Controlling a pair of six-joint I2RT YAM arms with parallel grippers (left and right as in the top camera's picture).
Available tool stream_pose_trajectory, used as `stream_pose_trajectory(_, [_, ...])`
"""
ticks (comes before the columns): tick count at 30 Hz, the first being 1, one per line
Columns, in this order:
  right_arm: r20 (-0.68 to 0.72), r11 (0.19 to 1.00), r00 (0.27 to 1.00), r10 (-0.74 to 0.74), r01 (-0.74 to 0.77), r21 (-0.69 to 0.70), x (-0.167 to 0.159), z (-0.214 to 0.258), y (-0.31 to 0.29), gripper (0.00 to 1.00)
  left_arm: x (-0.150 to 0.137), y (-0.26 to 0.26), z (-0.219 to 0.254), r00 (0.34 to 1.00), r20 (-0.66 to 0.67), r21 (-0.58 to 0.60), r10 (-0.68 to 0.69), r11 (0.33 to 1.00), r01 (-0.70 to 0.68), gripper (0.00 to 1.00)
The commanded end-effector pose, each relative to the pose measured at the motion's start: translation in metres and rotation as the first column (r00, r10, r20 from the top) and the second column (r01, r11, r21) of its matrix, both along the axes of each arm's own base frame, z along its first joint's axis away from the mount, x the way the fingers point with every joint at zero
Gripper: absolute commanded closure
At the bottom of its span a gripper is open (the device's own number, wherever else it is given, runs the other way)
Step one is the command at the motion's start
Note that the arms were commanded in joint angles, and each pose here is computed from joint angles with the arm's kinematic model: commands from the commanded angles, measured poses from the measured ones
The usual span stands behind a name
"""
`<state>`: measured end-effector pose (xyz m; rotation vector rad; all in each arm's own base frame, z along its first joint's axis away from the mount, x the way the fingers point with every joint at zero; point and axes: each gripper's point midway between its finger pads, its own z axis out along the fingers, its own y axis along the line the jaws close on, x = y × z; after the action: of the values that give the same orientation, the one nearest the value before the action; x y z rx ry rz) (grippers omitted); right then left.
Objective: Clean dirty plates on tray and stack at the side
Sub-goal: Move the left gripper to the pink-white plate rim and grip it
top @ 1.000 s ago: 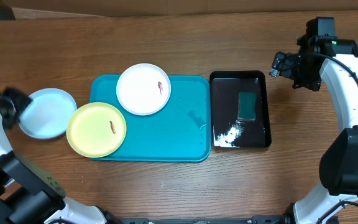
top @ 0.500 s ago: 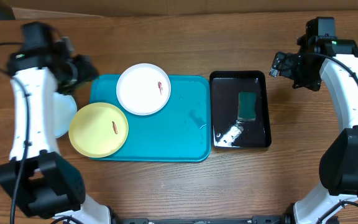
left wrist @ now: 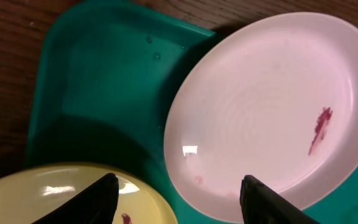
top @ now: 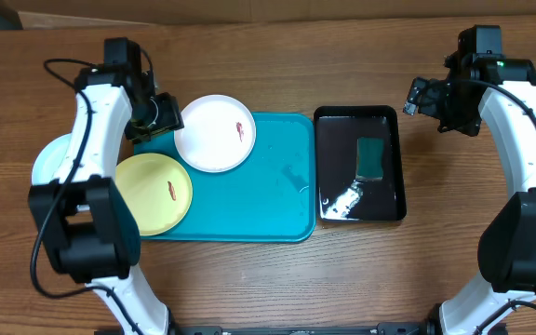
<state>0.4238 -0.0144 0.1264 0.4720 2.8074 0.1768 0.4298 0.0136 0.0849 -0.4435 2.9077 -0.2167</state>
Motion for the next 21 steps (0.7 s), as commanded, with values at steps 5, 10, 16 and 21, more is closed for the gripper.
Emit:
stream_pose_trajectory(5, [0.023, 1.000, 1.000, -0.001, 0.001, -0.004, 0.002, 0.007, -0.001, 0.00, 0.001, 0.000, -0.043, 0.997, -0.074, 0.018, -0.031, 0.999, 0.033, 0.52])
stream_pose_trajectory(10, [0.023, 1.000, 1.000, -0.001, 0.001, -0.004, 0.002, 0.007, -0.001, 0.00, -0.002, -0.001, -0.055, 0.994, -0.105, 0.014, -0.033, 0.999, 0.035, 0.57])
stream_pose_trajectory(16, [0.023, 1.000, 1.000, -0.001, 0.001, -0.004, 0.002, 0.007, -0.001, 0.00, 0.001, -0.006, -0.056, 0.994, -0.098, 0.015, -0.044, 0.999, 0.046, 0.74])
stream_pose_trajectory(21, [0.023, 1.000, 1.000, -0.001, 0.001, -0.004, 0.002, 0.007, -0.001, 0.00, 0.001, -0.014, -0.056, 0.993, -0.097, 0.015, -0.063, 0.998, 0.065, 0.71])
